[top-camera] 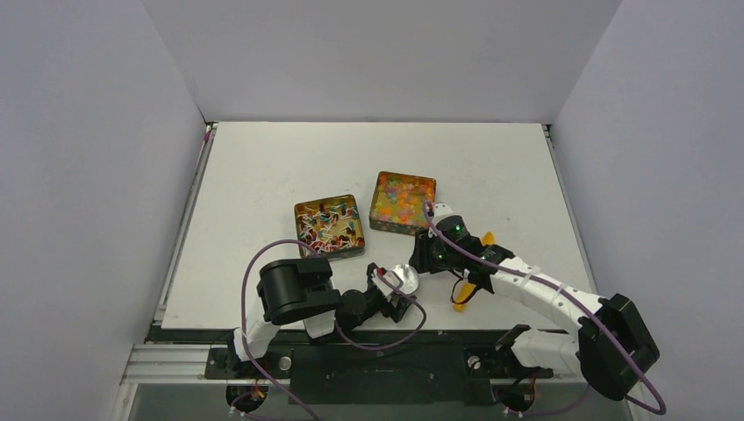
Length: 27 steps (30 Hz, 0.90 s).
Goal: Pack the candies
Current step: Screw the bottle lid onto the packing bottle.
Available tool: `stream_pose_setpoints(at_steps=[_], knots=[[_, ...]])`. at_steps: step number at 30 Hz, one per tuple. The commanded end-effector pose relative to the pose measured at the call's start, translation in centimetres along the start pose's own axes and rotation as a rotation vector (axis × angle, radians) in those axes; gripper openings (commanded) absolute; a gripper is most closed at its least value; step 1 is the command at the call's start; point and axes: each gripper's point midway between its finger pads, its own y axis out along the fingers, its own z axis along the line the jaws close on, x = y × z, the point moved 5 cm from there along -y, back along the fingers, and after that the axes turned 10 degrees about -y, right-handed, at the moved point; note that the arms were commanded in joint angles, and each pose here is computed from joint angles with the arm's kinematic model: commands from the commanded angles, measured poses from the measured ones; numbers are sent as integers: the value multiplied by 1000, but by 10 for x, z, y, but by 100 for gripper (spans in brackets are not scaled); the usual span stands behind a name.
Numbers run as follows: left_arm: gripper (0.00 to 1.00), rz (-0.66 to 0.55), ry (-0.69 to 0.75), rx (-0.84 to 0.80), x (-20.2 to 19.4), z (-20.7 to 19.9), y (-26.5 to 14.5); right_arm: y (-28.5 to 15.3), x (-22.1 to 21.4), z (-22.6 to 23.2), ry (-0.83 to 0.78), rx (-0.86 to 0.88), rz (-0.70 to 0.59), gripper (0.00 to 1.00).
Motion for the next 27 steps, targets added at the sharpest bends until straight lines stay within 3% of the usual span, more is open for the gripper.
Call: stream_pose_setpoints(at_steps=[1,17,27], knots=[[34,47,-64,31,-28,17,-14,4,27,11,-65,81,-68,33],[34,48,-67,30,-27,17,-14,25,18,20,-75,172,6,18],[34,46,-70,39,-27,19,-14,21,-13,15,-53,175,54,15]])
